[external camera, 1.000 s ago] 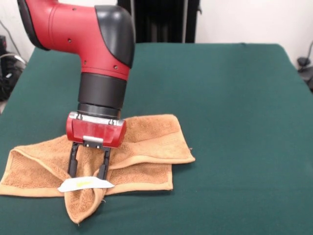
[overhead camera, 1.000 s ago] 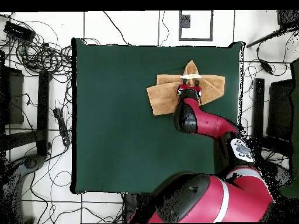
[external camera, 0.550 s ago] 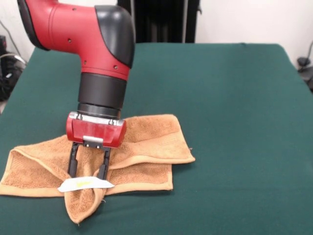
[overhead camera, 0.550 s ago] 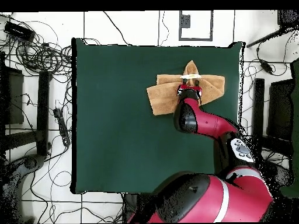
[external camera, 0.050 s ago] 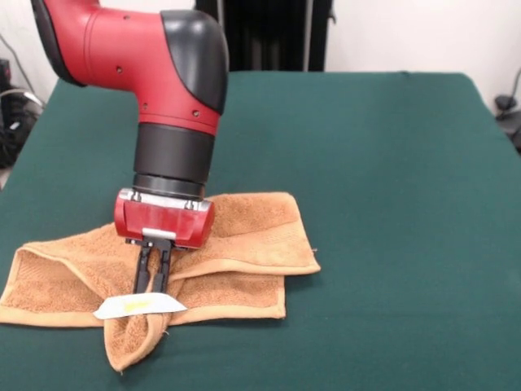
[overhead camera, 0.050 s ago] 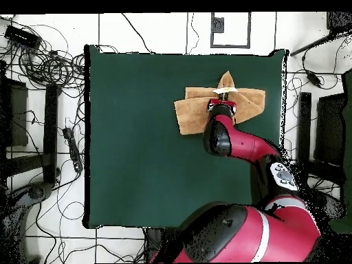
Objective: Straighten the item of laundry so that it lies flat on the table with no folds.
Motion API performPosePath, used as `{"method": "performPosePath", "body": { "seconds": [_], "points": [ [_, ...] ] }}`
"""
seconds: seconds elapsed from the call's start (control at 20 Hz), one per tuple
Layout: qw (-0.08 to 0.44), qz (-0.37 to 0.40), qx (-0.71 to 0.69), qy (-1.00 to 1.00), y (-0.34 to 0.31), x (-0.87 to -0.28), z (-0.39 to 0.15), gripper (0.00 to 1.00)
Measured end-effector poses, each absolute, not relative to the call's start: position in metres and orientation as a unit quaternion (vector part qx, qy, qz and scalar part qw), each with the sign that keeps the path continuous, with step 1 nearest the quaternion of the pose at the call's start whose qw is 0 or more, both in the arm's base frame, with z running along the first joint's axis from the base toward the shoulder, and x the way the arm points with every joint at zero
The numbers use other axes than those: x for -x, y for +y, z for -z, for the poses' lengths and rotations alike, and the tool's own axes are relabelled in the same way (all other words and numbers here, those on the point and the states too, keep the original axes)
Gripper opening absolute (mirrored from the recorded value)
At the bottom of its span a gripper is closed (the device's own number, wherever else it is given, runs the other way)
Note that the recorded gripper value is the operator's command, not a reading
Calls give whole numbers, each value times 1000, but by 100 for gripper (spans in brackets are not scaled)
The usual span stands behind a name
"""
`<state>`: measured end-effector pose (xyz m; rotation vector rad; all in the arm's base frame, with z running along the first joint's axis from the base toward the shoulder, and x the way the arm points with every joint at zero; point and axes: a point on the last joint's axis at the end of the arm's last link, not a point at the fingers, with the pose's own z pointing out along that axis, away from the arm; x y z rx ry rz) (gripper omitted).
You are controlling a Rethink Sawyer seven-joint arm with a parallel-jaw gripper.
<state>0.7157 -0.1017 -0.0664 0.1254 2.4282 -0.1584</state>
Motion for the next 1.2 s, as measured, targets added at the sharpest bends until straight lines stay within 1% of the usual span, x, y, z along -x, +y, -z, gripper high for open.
{"method": "performPosePath", "body": {
  "seconds": [0.6, 0.85, 1.2],
  "points": [
    [323, 55, -78, 942, -101, -720, 62, 0],
    [283, 47, -105, 952, -100, -723, 52, 0],
    [192, 19, -136, 972, -89, -721, 27, 0]
  ]
}}
